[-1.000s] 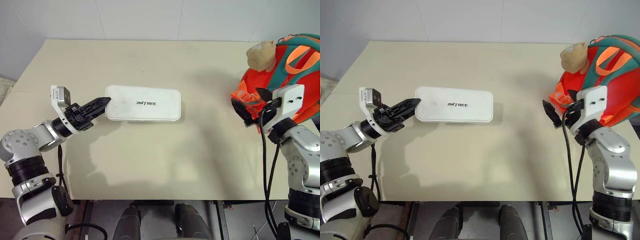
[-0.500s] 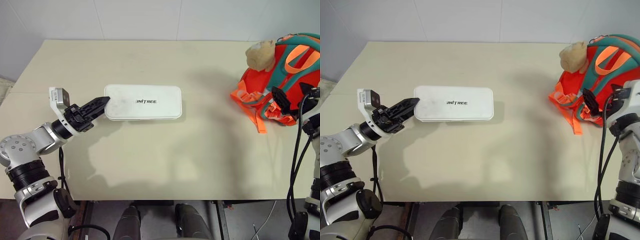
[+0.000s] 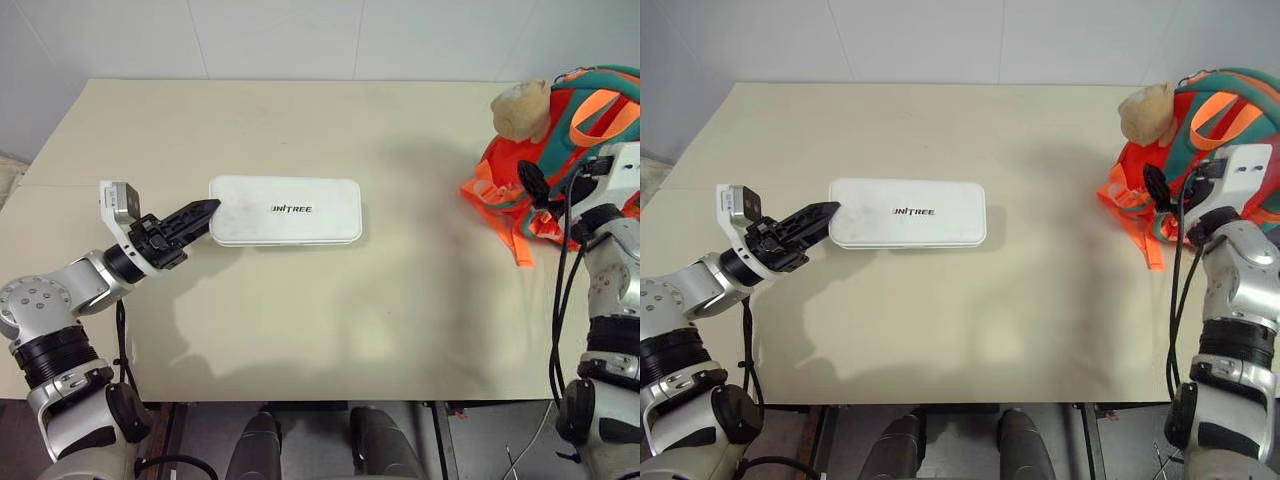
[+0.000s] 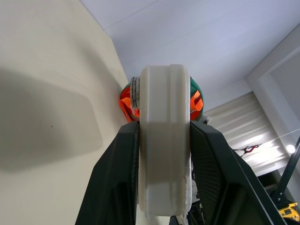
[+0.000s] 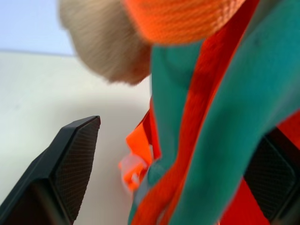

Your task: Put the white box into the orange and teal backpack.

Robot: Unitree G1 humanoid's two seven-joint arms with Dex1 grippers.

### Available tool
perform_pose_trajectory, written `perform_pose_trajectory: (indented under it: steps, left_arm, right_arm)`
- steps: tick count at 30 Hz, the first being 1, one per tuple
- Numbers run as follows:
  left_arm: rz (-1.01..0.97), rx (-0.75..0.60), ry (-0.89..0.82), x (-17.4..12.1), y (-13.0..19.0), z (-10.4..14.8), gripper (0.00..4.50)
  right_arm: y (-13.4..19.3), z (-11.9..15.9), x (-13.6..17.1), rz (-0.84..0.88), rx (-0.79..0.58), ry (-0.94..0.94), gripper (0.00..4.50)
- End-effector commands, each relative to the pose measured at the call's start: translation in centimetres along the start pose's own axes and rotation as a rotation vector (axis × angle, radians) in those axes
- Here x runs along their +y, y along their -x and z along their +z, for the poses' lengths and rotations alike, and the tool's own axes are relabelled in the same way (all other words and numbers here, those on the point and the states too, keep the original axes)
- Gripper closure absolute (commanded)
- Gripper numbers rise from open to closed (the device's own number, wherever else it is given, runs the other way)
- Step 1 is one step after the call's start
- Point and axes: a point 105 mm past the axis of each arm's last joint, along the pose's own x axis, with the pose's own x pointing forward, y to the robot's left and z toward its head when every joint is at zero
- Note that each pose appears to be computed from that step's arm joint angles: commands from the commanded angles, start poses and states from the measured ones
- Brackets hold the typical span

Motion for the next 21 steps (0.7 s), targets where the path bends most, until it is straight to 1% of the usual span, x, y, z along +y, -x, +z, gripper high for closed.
perform_pose_trajectory:
  steps: [1,6,9,10,11,12,17,21]
  left_arm:
    - [-0.049,-0.011,-0.058,-1.7,0.3,0.5,3.23]
    - [-0.042,-0.020,-0.063,-1.8,0.6,0.4,3.23]
    - [-0.038,-0.024,-0.061,-1.8,0.9,0.3,3.23]
    - [-0.037,-0.024,-0.061,-1.8,0.9,0.2,3.23]
    - [-0.037,-0.026,-0.061,-1.8,0.9,0.2,3.23]
    - [-0.036,-0.027,-0.061,-1.8,0.9,0.2,3.23]
    - [-0.027,-0.035,-0.063,-1.6,1.0,0.5,3.23]
    - [-0.019,-0.040,-0.070,-1.6,1.0,0.9,3.23]
  right_arm:
    - [-0.6,1.3,-0.5,-0.035,-0.076,-0.029,0.96]
    - [-1.0,1.6,-0.7,-0.045,-0.089,-0.033,2.73]
    - [-1.4,2.0,0.6,0.006,-0.097,-0.051,3.76]
    - [-1.5,2.1,0.9,0.021,-0.099,-0.057,4.19]
    - [-1.6,2.4,1.5,0.040,-0.105,-0.064,4.41]
    - [-1.6,2.6,2.0,0.062,-0.107,-0.062,4.50]
    - [-1.4,4.4,5.0,0.180,-0.143,-0.083,4.50]
    - [-0.7,5.3,7.4,0.267,-0.146,-0.090,4.50]
